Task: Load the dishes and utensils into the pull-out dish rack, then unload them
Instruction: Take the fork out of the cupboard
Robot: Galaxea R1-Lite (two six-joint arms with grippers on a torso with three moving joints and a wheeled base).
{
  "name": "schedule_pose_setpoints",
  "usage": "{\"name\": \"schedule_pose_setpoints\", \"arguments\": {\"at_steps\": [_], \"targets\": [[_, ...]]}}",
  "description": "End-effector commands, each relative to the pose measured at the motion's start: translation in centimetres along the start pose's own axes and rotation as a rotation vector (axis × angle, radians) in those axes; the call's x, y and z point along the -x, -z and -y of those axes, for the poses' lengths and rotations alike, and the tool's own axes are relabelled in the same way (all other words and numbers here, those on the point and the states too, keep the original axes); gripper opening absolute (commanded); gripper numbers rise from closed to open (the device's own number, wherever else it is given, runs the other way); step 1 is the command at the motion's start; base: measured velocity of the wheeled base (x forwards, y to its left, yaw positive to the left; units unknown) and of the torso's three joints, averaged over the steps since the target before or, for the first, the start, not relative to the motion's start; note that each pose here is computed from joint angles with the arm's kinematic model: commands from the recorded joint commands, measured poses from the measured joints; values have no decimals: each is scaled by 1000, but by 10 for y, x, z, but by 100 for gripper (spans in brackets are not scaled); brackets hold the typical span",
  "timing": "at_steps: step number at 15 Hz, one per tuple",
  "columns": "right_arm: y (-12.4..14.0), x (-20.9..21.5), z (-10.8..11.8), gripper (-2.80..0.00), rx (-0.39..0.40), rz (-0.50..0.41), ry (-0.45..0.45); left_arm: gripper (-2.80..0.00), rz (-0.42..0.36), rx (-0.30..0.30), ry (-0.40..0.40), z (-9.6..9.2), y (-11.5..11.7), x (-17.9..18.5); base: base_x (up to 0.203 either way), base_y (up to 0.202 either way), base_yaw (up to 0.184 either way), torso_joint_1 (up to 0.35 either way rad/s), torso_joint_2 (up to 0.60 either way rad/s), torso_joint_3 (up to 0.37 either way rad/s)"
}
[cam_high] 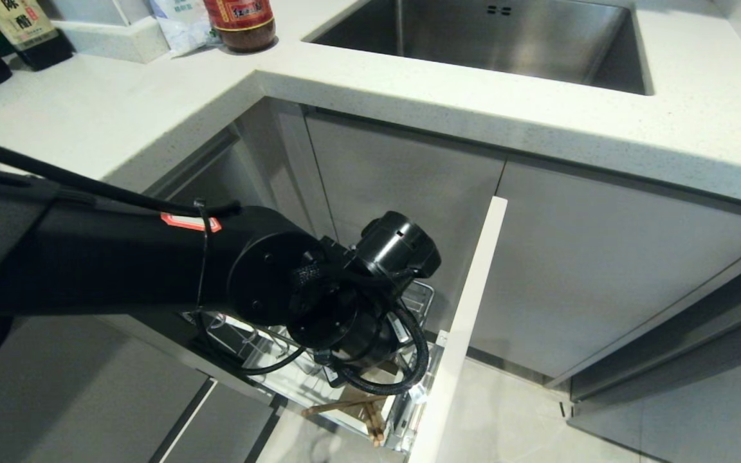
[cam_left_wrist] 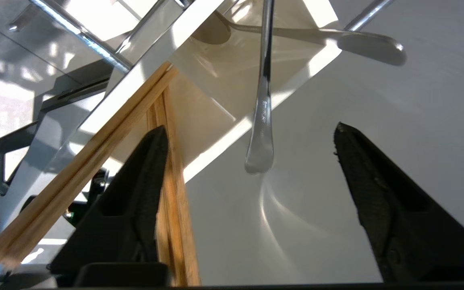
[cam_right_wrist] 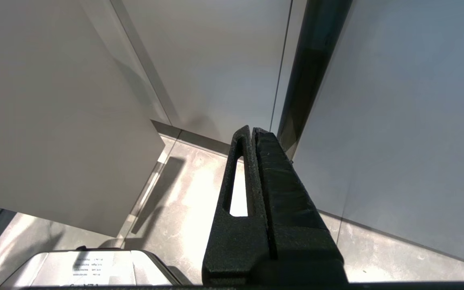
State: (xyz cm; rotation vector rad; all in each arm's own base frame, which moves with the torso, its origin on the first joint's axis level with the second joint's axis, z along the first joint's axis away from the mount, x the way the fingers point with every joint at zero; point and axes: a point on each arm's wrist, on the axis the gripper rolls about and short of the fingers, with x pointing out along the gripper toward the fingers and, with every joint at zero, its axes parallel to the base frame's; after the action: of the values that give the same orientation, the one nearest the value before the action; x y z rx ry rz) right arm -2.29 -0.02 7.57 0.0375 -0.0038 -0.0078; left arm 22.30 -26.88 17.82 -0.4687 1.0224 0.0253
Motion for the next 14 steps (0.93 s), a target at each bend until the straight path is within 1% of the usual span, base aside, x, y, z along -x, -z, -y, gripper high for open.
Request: {"name": "schedule_pose_setpoints", "arguments": {"at_steps": [1, 3, 5, 7, 12, 14], "targets": [[0, 0, 0, -280, 1, -1, 0, 0, -2, 4, -9, 0, 3, -10, 0, 0, 0, 0, 0, 0], [0, 0, 0, -280, 0, -1, 0, 0, 2, 6, 2, 1, 4, -17, 0, 0, 0, 0, 0, 0], [0, 0, 0, -280, 0, -1, 0, 0, -1, 5, -6, 1, 5, -23, 0, 0, 0, 0, 0, 0], [0, 0, 0, -280, 1, -1, 0, 0, 9, 8, 18, 3, 6, -28, 0, 0, 0, 0, 0, 0], [0, 0, 0, -280, -1, -1, 0, 0, 25, 2, 34, 4, 1, -35, 0, 0, 0, 0, 0, 0], [0, 0, 0, -280, 0, -1, 0, 0, 36, -19, 47, 5, -2, -36, 0, 0, 0, 0, 0, 0]]}}
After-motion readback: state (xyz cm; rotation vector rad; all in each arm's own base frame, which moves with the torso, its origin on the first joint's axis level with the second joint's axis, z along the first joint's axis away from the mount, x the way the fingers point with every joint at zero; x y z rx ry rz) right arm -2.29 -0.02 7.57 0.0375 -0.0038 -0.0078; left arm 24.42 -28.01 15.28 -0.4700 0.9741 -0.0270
